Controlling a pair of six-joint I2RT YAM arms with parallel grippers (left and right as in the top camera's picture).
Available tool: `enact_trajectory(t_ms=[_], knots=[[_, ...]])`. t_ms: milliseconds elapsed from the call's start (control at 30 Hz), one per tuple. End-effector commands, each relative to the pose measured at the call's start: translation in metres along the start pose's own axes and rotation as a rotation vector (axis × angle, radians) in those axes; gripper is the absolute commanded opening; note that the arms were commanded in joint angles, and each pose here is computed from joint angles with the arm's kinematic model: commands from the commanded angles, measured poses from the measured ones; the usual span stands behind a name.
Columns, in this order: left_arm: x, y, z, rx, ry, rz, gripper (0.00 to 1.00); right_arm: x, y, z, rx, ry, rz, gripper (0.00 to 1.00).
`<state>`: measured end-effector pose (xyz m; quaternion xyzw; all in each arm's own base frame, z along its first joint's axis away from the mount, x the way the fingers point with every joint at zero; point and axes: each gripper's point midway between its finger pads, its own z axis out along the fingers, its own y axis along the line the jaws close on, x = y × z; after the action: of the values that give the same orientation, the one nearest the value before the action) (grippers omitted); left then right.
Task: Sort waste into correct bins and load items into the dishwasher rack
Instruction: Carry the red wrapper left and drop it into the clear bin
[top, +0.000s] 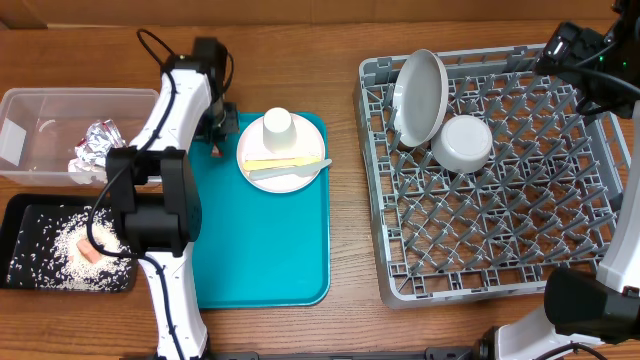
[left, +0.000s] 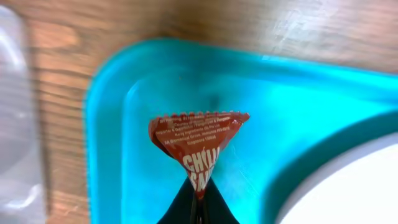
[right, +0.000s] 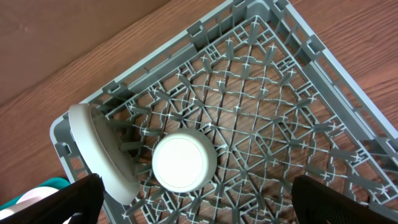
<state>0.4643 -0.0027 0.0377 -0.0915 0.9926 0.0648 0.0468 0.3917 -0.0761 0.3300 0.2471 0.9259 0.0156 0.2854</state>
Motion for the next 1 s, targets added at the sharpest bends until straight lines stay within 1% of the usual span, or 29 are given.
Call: enact_trajectory(t_ms=[0, 133, 233, 333, 400, 567, 633, 767, 867, 933, 967], knots=[[-0.031, 0.003, -0.076, 0.058, -0.164, -0.086, 0.04, -0.002, -0.001, -0.003, 0.003, -0.011, 0.005, 1.00], [-0.046, 0.017, -0.143, 0.088, -0.288, -0.126, 0.04, -0.002, -0.001, -0.003, 0.003, -0.011, 0.005, 1.00], [-0.053, 0.038, -0.193, 0.108, -0.397, -0.169, 0.04, -0.002, -0.001, -0.003, 0.003, -0.011, 0.005, 1.00], [-0.056, 0.069, -0.228, 0.115, -0.484, -0.245, 0.04, -0.002, -0.001, -0.003, 0.003, -0.011, 0.005, 1.00], [-0.055, 0.093, -0.237, 0.105, -0.511, -0.296, 0.04, -0.002, -0.001, -0.003, 0.003, -0.011, 0.005, 1.00], [-0.052, 0.158, -0.229, 0.052, -0.498, -0.421, 0.04, -0.002, -0.001, -0.003, 0.003, -0.011, 0.005, 1.00], [-0.051, 0.187, -0.218, 0.026, -0.480, -0.479, 0.04, -0.002, -0.001, -0.003, 0.003, -0.011, 0.005, 1.00], [-0.048, 0.232, -0.198, -0.013, -0.455, -0.565, 0.04, -0.002, -0.001, -0.003, 0.003, -0.011, 0.005, 1.00], [-0.044, 0.274, -0.175, -0.050, -0.422, -0.645, 0.05, -0.002, -0.001, -0.003, 0.003, -0.011, 0.005, 1.00], [-0.040, 0.289, -0.162, -0.066, -0.399, -0.673, 0.09, -0.002, -0.001, -0.003, 0.003, -0.011, 0.005, 1.00], [-0.039, 0.295, -0.157, -0.070, -0.389, -0.685, 0.25, -0.002, -0.001, -0.003, 0.003, -0.011, 0.005, 1.00]])
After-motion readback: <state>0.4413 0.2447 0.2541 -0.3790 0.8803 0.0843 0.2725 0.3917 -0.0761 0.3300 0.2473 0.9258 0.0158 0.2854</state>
